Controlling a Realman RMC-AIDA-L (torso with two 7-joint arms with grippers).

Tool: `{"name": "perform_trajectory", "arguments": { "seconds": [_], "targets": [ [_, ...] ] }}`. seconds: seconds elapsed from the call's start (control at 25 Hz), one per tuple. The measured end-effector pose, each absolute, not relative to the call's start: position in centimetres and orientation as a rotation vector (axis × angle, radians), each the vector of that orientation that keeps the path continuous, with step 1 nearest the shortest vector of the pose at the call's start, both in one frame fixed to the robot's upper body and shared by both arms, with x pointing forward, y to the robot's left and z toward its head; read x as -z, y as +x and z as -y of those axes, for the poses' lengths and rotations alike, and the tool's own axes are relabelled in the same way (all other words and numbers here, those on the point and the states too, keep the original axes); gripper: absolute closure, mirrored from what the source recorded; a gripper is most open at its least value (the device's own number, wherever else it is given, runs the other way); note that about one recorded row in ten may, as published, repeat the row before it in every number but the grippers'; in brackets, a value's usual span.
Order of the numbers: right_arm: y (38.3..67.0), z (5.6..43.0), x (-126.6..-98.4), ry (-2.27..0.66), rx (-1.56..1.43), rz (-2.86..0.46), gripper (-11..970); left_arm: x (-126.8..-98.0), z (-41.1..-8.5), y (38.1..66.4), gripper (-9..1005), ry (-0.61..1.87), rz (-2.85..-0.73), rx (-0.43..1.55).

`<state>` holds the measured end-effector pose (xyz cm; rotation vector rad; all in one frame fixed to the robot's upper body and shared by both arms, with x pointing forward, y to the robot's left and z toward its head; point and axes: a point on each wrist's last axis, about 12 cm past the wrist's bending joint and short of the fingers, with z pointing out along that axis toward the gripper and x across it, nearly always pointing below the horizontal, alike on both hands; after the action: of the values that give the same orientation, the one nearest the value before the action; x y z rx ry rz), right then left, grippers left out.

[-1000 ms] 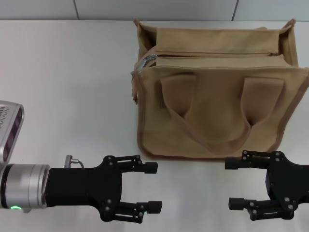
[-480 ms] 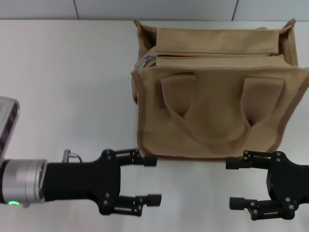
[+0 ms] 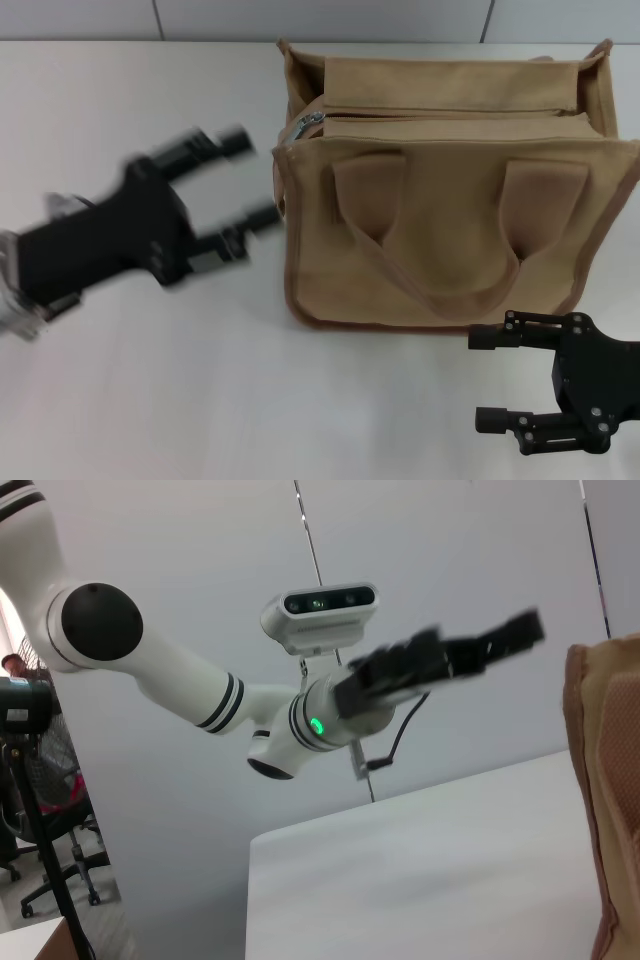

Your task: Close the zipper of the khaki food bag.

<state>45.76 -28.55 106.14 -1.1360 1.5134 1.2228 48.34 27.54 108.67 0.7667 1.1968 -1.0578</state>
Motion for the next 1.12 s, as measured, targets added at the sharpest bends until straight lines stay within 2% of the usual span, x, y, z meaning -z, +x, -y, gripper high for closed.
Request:
{"name": "perform_trajectory", "arguments": {
  "seconds": [0.24,0.36,0.64,1.12],
  "targets": [
    [45.7,28.6,-106.1,-1.133,-1.224,-1.515,192,-108.6,-29.6,49.4,201,0.659,-1.222,0.853],
    [45.7,28.6,-106.1,-1.131,-1.223,-1.515,192,-107.2,-30.4,50.3,202,0.677,-1.370,0.754],
    [45.6,28.7,-106.1,-1.129,-1.220,-1.517,192,-106.4,-30.3,50.3,203,0.730,-1.434,0.741],
    [45.7,28.6,-106.1,-1.132,-1.222,-1.519,192,-105.4,-27.8,51.3,205,0.822,-1.487,0.762]
  ]
}}
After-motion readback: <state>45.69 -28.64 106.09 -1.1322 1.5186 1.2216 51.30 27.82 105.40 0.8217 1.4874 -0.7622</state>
